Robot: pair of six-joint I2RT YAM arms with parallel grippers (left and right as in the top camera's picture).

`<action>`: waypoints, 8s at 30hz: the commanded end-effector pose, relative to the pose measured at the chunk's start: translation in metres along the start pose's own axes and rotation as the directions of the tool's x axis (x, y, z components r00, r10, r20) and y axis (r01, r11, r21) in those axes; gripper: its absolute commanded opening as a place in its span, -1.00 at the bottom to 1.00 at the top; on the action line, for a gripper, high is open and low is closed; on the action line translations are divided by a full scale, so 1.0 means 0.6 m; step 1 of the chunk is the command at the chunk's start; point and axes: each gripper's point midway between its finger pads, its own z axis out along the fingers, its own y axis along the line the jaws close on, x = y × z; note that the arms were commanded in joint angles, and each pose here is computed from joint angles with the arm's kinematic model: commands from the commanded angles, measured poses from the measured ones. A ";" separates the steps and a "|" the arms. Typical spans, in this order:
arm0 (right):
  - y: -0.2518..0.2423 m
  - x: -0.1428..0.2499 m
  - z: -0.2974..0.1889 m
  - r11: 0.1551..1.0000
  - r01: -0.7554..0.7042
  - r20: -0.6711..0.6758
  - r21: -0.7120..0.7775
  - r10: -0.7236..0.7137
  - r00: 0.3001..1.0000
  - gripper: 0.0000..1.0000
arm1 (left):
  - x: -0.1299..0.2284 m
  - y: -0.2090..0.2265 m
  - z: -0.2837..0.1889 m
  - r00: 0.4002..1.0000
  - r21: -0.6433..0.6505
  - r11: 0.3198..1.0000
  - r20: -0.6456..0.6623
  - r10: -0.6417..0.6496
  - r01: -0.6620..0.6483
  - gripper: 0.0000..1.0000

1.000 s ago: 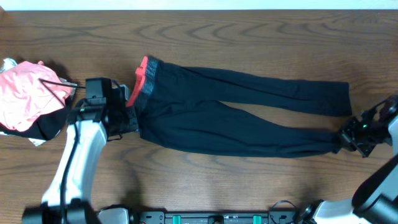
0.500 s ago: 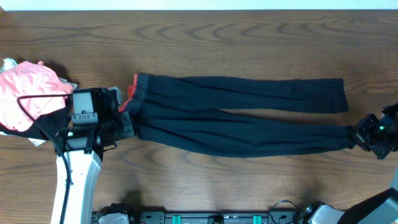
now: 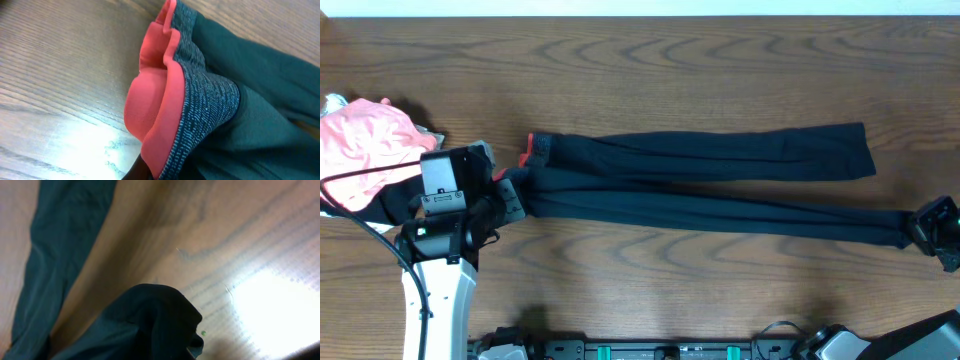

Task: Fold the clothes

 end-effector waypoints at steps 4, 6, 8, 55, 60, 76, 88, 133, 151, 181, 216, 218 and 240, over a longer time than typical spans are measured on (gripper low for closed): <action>0.037 -0.035 -0.017 0.993 0.044 0.094 -0.110 -0.034 0.995 -0.98 | -0.035 0.015 -0.006 0.995 -0.044 0.999 0.095 -0.014 0.019 -0.85; 0.050 -0.042 -0.016 0.989 0.073 0.114 -0.127 -0.058 0.992 -0.97 | -0.045 0.012 -0.006 0.993 -0.038 0.999 0.119 -0.011 0.016 -0.82; 0.062 -0.049 -0.015 0.986 0.106 0.137 -0.129 -0.088 0.987 -0.97 | -0.054 0.010 -0.005 0.991 -0.033 0.999 0.137 -0.009 0.014 -0.80; 0.114 -0.066 0.206 0.936 0.353 -0.007 -0.006 -0.353 0.936 -0.42 | -0.095 0.031 0.191 0.998 -0.054 0.998 0.053 -0.020 0.023 -0.77; 0.107 -0.066 0.240 0.938 0.345 -0.037 -0.012 -0.345 0.938 -0.32 | -0.094 0.030 0.191 0.999 -0.054 0.998 0.051 -0.020 0.022 -0.77; 0.128 -0.030 0.295 0.937 0.297 -0.137 -0.181 -0.324 0.936 -0.97 | -0.093 0.031 0.191 0.999 -0.055 0.998 0.049 -0.020 0.023 -0.77; 0.186 -0.064 0.203 0.913 0.337 -0.036 -0.231 -0.354 0.934 -0.98 | -0.092 0.031 0.191 0.999 -0.056 0.998 0.045 -0.021 0.023 -0.77; 0.151 -0.158 0.252 0.921 0.387 0.075 0.051 -0.390 0.918 -0.62 | -0.088 0.033 0.191 0.999 -0.060 0.998 0.037 -0.021 0.024 -0.01; 0.274 -0.148 0.117 0.818 0.545 0.236 -0.182 -0.502 0.832 -0.87 | -0.180 -0.033 0.136 0.971 -0.001 0.998 0.229 0.066 -0.067 -0.80; 0.253 -0.007 0.363 0.706 0.708 -0.135 0.021 -0.700 0.702 -0.97 | -0.020 -0.058 0.330 0.973 0.008 0.982 -0.138 0.187 -0.187 -0.76; 0.141 -0.080 0.347 0.825 0.549 -0.158 0.134 -0.529 0.834 -0.97 | -0.057 -0.007 0.297 0.990 0.076 0.995 -0.114 0.079 -0.070 0.26; 0.141 -0.079 0.347 0.825 0.549 -0.159 0.134 -0.529 0.833 -0.97 | -0.076 -0.006 0.283 0.993 0.059 0.994 -0.070 0.097 -0.093 0.34; 0.138 -0.076 0.346 0.825 0.548 -0.169 0.135 -0.526 0.834 -0.97 | -0.076 0.047 0.278 0.998 -0.111 0.993 -0.056 0.030 -0.037 0.46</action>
